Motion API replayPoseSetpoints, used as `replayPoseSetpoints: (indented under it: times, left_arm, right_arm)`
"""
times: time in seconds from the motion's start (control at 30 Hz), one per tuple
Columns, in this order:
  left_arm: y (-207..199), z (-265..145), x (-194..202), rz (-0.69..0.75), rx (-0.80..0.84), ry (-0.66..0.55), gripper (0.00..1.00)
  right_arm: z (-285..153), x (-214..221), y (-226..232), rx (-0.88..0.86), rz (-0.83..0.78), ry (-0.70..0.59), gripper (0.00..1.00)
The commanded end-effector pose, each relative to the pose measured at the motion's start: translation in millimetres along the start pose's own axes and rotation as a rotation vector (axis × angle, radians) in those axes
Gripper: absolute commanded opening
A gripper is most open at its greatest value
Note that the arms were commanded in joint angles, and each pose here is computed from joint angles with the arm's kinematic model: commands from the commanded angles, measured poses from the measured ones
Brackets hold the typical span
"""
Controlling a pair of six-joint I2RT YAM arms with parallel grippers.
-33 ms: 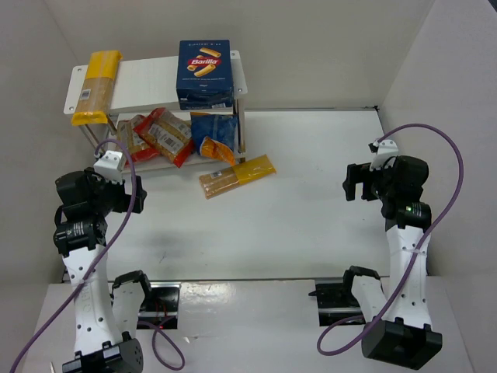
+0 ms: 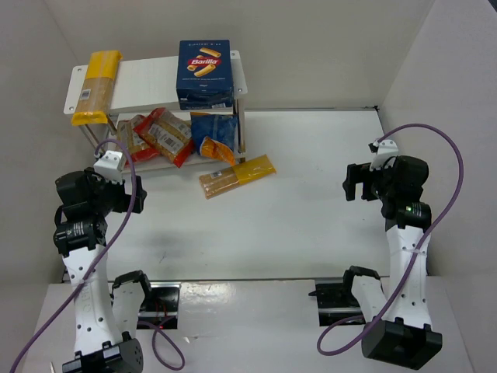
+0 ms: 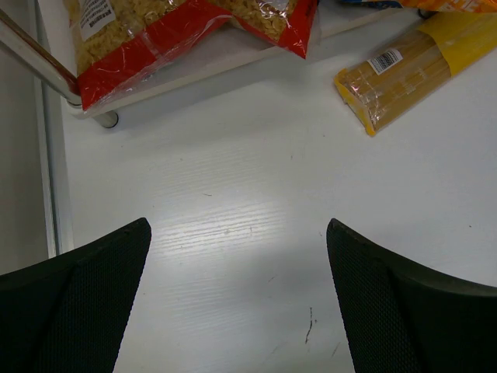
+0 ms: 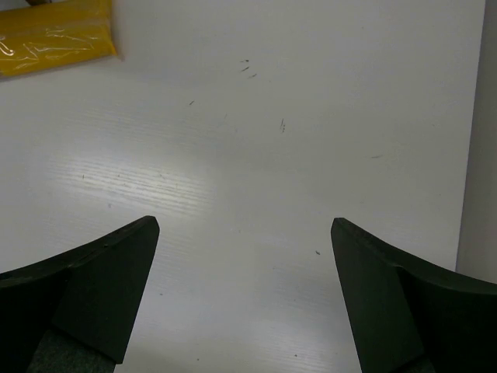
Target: Place and organize the pasta boxes and bags onto the shelf
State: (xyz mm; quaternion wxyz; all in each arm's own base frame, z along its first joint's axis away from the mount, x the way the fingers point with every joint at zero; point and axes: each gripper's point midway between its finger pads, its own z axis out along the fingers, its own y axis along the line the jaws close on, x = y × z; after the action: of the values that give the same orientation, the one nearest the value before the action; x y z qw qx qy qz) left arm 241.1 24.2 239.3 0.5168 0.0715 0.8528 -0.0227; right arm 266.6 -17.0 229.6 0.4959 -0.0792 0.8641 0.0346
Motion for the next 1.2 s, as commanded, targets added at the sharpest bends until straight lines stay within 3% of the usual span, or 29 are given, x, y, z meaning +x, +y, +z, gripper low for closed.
replayPoseSetpoints:
  times: [0.0, 0.27, 0.37, 0.6, 0.73, 0.93, 1.17]
  left_arm:
    - [3, -1, -9, 0.016, -0.011, -0.042, 0.99]
    - [3, -1, -9, 0.016, -0.011, -0.042, 0.99]
    - [5, -1, -8, 0.003, -0.028, -0.038, 0.99]
    - [19, -15, -13, -0.019, -0.124, -0.086, 0.99]
    - [32, -30, -18, -0.021, -0.206, -0.131, 0.99]
    - [39, -38, -17, -0.030, -0.252, -0.145, 0.99]
    - [46, -38, -14, -0.048, -0.275, -0.136, 0.99]
  right_arm:
    - [-1, -7, 2, -0.016, -0.019, -0.039, 1.00]
    - [3, -2, 16, -0.107, -0.046, -0.019, 1.00]
    - [8, -3, 50, -0.278, -0.172, 0.001, 1.00]
    - [65, 58, 194, -0.550, -0.644, 0.383, 1.00]
    - [92, 66, 231, -0.655, -0.799, 0.417, 1.00]
    - [153, 54, 238, -0.528, -1.011, 0.282, 1.00]
    - [186, 43, 237, -0.439, -1.190, 0.134, 1.00]
